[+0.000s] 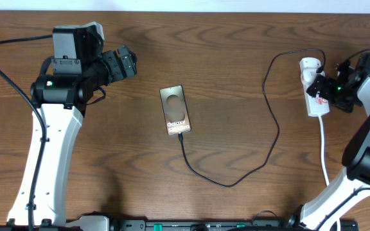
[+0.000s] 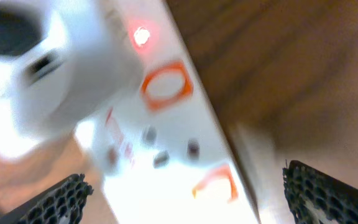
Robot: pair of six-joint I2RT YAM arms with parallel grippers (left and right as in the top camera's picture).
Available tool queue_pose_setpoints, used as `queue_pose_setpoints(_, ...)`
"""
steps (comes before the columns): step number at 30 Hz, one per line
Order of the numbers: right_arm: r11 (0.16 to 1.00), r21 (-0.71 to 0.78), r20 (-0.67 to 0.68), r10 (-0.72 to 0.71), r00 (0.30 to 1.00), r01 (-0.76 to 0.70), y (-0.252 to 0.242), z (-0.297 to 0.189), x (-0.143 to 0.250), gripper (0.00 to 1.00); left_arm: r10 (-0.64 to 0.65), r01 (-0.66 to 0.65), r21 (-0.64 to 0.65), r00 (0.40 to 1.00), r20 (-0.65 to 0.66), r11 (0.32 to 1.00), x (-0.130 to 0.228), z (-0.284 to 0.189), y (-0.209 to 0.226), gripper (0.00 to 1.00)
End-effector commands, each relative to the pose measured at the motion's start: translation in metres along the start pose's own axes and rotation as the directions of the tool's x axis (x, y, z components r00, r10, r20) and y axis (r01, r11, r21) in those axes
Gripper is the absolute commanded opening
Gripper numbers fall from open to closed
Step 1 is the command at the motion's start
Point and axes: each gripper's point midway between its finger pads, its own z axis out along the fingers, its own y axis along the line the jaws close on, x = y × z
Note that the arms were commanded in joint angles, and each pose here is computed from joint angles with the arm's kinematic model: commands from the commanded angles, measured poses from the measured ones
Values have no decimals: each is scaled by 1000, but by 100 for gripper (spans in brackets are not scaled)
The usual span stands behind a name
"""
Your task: Plug charger to phone and switch on socket
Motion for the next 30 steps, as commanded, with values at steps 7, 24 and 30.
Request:
queue_pose_setpoints(7, 984, -52, 240, -153, 959, 170, 54, -166, -1, 99, 9, -9, -1, 1000, 16, 1000, -5, -4, -2, 98)
queue_pose_setpoints(24, 963, -83, 371, -208, 905, 256, 100, -328, 164, 99, 10, -10, -1, 1000, 16, 1000, -5, -4, -2, 98)
queue_pose_setpoints(30, 960, -65, 436, -219, 873, 274, 104, -349, 200, 99, 10, -10, -1, 1000, 16, 1000, -5, -4, -2, 98)
